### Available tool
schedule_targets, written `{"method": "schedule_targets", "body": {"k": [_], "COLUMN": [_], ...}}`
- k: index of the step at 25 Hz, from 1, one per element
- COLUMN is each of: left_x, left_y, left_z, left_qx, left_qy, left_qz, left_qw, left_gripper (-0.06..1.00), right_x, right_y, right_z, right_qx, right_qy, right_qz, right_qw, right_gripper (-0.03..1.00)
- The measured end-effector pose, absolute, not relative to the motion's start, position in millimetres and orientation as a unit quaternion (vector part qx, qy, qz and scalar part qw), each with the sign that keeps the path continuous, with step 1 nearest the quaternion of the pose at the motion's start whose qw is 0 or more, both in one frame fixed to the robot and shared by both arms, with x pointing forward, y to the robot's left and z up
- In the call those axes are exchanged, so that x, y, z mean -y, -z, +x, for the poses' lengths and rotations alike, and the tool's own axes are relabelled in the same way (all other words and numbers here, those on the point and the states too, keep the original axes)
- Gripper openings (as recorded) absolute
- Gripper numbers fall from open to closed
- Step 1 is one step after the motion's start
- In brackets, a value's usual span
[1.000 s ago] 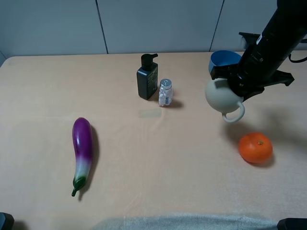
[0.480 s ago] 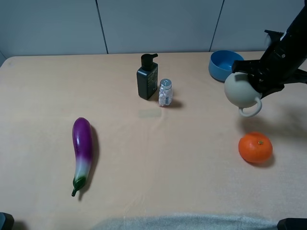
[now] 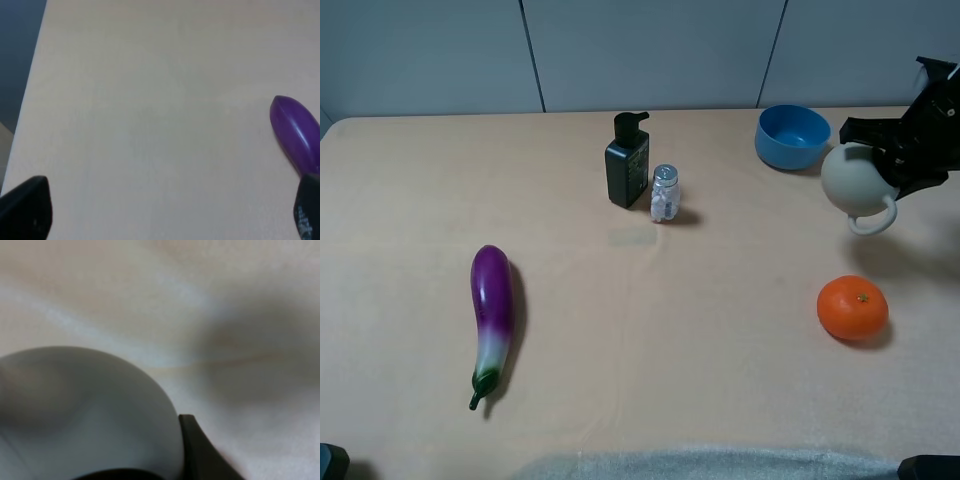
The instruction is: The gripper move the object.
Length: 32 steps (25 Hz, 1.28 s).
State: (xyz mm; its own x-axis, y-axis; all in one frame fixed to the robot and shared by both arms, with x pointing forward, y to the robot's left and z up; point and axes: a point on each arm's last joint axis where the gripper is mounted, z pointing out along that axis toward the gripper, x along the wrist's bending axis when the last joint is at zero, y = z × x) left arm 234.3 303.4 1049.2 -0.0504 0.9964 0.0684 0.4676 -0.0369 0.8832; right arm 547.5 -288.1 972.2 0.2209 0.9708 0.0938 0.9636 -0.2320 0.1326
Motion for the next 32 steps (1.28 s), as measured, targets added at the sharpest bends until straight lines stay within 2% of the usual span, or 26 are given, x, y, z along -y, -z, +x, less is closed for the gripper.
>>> {"method": "schedule_targets", "body": {"k": [6,16,32], "left_x": [-303.4,-303.4,-303.4], "left_y": [-1049.2,-1049.2,-1049.2], "left_z": [234.3,234.3,234.3], "left_qx": [-0.608,-0.608,-0.608], "left_qy": [-0.395,-0.395,-0.395], "left_qz": [0.602,0.602,0.602], "left_qw": [0.335,0.335,0.335], "left_gripper": [0.96,0.96,0.96], "right_x": [306.3,320.1,331.1], "right_y": [-970.4,-968.8,-930.2], "right_z": [556.6,601.6,636.6], "right_qx": [-0.609,-0.624,-0.648], "right_qy": [-0.086,-0.07,-0.022], "right_qz": [0.788,0.776,0.757], "right_qw": [0.036,0.06,0.085], "right_gripper": [-0.01,-0.01,-0.01]}}
